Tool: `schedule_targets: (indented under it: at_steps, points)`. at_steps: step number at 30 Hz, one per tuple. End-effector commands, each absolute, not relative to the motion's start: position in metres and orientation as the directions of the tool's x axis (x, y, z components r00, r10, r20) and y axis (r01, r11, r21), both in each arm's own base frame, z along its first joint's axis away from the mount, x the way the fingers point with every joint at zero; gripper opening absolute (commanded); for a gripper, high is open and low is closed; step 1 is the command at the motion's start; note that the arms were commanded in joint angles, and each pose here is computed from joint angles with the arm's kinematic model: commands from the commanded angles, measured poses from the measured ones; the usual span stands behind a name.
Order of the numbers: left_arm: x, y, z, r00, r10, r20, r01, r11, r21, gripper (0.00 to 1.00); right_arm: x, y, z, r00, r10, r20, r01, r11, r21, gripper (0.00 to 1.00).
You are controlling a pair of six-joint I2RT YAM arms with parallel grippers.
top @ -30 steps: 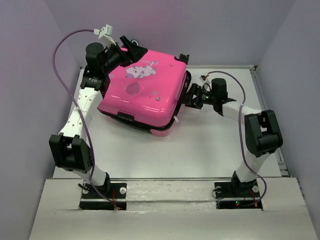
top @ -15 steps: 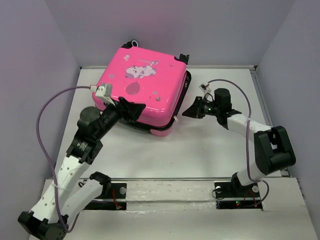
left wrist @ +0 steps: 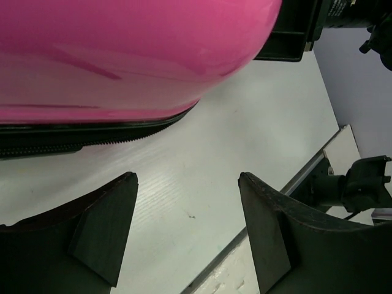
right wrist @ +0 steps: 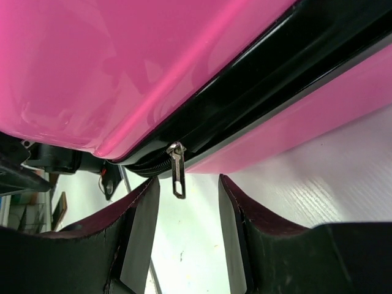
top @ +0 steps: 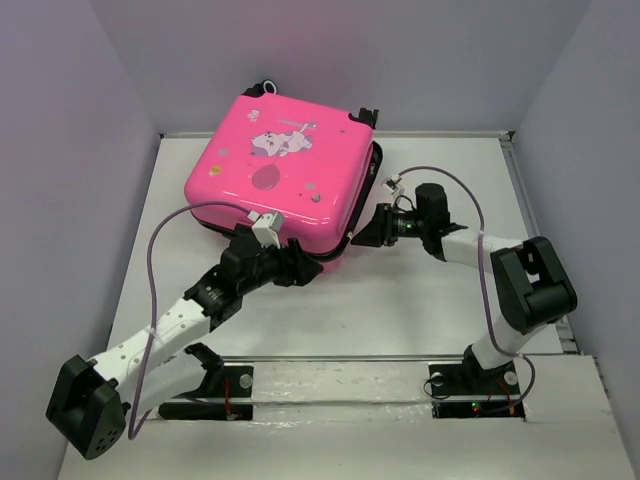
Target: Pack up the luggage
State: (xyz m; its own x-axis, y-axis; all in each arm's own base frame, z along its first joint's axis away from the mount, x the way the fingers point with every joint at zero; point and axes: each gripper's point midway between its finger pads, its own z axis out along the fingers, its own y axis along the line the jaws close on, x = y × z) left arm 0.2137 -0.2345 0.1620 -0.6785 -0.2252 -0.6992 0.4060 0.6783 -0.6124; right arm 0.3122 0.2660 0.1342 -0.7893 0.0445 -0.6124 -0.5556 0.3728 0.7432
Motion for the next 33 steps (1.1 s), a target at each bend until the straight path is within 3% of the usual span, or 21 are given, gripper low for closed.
schedule_targets:
  at_steps: [1, 12, 18, 24, 26, 33]
  points:
    - [0.238, -0.252, 0.192, -0.590, -0.271, -0.761, 0.483, 0.636, -0.601, 0.78, 0.308, 0.279, 0.145, -0.767, 0.033, -0.641, -0.608, 0.282, 0.742, 0.49]
    - [0.246, -0.260, 0.180, -0.599, -0.246, -0.762, 0.483, 0.648, -0.589, 0.78, 0.316, 0.286, 0.149, -0.754, 0.050, -0.655, -0.621, 0.269, 0.736, 0.34]
    - [0.254, -0.261, 0.172, -0.605, -0.235, -0.761, 0.466, 0.670, -0.578, 0.77, 0.321, 0.283, 0.145, -0.753, 0.061, -0.656, -0.608, 0.320, 0.727, 0.07]
    - [0.274, -0.269, 0.191, -0.560, -0.315, -0.766, 0.452, 0.658, -0.602, 0.75, 0.306, 0.280, 0.136, -0.745, 0.042, -0.666, -0.576, 0.464, 0.673, 0.07]
    - [0.282, -0.275, 0.199, -0.544, -0.336, -0.769, 0.461, 0.646, -0.608, 0.75, 0.301, 0.279, 0.142, -0.700, 0.030, -0.714, -0.596, 0.526, 0.606, 0.07]
    - [0.308, -0.295, 0.220, -0.511, -0.392, -0.765, 0.471, 0.617, -0.630, 0.74, 0.244, 0.271, 0.122, -0.692, -0.063, -0.719, -0.567, 0.665, 0.487, 0.07]
